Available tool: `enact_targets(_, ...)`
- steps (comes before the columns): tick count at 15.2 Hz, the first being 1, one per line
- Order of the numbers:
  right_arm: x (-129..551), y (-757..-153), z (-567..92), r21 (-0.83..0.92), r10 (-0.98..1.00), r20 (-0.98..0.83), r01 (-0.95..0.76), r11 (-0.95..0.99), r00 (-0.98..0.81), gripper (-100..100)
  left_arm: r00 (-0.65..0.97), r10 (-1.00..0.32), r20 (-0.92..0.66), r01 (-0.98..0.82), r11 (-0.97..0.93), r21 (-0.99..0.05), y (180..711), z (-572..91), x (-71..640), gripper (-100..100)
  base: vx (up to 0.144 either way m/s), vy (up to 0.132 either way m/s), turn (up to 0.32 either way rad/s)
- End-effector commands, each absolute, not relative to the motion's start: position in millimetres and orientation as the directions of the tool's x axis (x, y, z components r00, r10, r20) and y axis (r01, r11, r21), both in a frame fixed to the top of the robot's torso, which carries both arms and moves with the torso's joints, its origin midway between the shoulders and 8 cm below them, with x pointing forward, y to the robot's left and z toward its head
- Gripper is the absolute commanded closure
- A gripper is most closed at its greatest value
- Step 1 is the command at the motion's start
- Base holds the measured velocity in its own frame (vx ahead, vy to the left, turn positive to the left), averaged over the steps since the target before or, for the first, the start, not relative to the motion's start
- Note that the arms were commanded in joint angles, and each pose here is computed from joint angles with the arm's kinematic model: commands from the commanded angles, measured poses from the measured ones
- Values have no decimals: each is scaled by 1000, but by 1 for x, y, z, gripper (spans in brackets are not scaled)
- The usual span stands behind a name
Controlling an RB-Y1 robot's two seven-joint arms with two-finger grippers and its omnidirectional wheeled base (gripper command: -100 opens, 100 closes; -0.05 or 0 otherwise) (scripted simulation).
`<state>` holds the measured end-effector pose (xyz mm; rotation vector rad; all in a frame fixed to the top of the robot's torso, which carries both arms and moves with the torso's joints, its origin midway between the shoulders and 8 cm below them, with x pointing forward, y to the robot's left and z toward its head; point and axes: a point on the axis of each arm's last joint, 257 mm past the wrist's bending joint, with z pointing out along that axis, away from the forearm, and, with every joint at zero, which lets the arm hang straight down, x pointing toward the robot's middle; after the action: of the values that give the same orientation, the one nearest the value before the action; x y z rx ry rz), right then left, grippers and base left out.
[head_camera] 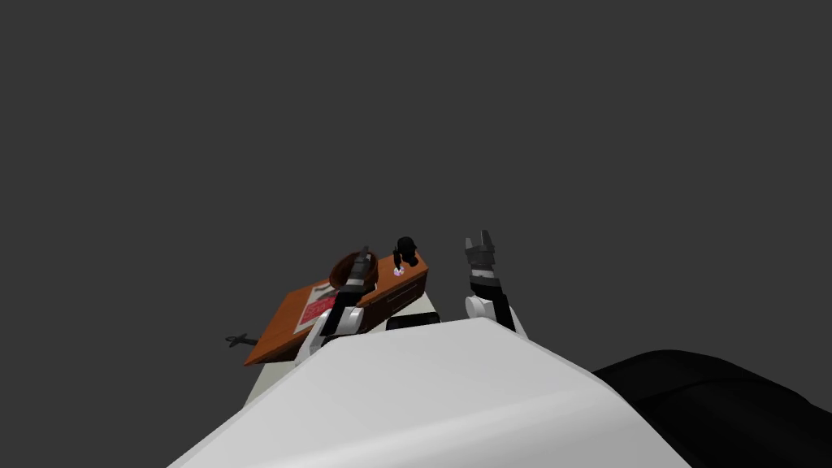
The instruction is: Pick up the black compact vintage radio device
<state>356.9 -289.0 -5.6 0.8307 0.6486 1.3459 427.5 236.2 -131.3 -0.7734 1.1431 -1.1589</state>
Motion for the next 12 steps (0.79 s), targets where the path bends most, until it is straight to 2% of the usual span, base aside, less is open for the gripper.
enact_targets(1,357,-289,-6,821,990,60,-570,26,131,0,-32,-953,-300,242,284,-928,230,-153,439,-100,-20,30,-175)
enact_targets(12,357,-289,-6,821,990,60,-570,25,130,0,-125,-923,-364,28,364,-931,229,-247,472,-100,-16,30,-159)
